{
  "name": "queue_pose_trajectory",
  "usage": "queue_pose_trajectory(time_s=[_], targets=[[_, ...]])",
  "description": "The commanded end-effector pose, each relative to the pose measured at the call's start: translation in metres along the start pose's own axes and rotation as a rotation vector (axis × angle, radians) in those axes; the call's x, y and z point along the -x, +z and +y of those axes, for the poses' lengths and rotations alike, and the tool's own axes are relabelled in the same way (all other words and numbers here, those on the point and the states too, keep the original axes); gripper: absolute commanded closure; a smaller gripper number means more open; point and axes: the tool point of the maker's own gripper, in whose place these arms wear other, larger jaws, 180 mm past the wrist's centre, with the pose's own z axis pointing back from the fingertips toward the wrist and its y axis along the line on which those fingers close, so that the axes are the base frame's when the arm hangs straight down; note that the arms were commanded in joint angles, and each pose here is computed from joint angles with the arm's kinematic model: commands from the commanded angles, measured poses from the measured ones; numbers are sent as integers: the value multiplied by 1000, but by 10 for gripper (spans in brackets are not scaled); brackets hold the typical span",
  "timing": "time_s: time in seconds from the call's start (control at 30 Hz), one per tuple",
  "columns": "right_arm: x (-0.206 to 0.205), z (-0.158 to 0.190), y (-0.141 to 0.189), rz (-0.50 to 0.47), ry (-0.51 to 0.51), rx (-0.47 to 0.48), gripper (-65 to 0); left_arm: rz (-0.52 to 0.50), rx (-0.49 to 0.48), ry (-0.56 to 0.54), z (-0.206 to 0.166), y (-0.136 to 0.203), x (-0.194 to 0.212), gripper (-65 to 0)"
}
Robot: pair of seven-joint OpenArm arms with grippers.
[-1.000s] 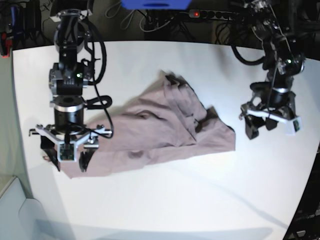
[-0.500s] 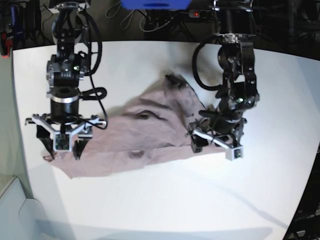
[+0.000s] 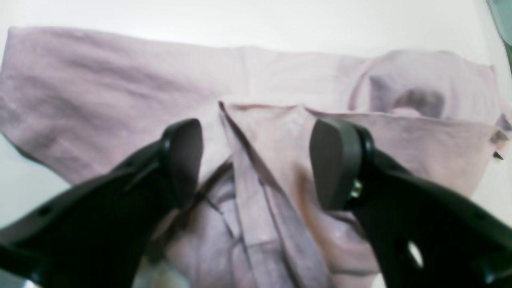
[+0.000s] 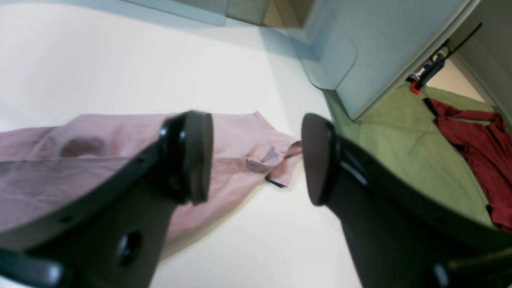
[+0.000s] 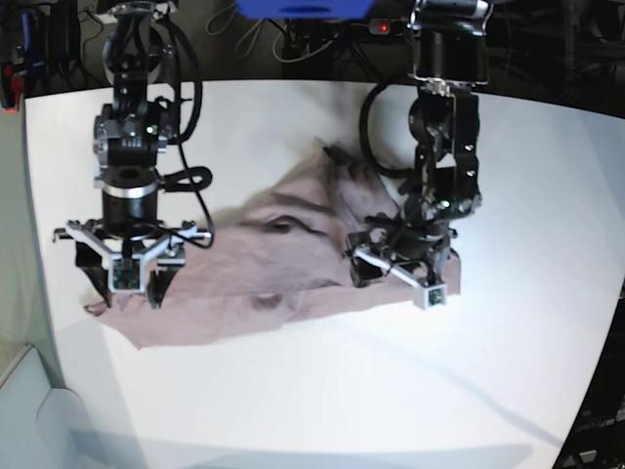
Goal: Layout the t-shirt on the table in an organized manner, then fold the t-shirt properly
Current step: 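Lower the left gripper onto the t-shirt edge and grasp it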
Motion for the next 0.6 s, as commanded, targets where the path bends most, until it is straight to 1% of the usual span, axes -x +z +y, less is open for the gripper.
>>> queue_pose_trajectory(time_s=[0.0,0.03,0.1,0.2,0.3,0.33,0.43,0.47,0.57], targets=[[-16,-5,0,-59,-1,13,-359,-33,17,1,-6,-1,-13,-415],[-16,-5,0,-59,-1,13,-359,-25,18,0,-6,-3,-10,-398],[-16,-5,0,-59,-1,13,-359,-13,19,5,-5,-7,-8,-324],[-16,-5,0,-59,-1,13,-359,1,18,7,-5,-13,-7,-184],[-16,-5,0,-59,-1,13,-359,1,21,7,-6,-14,-9,-15],[-16,-4,0,-57,-1,13,-359,1,21,7,-6,-14,-9,0],[-15,-5,0,-56,-1,14,-359,-10,31,13,-12,-12,-11,-12],[-15,-5,0,-56,-1,14,-359,-27,37,9,-14,-9,-16,-3],[-15,-5,0,-56,-1,14,-359,-103,59,-6,-23,9,-35,-3]])
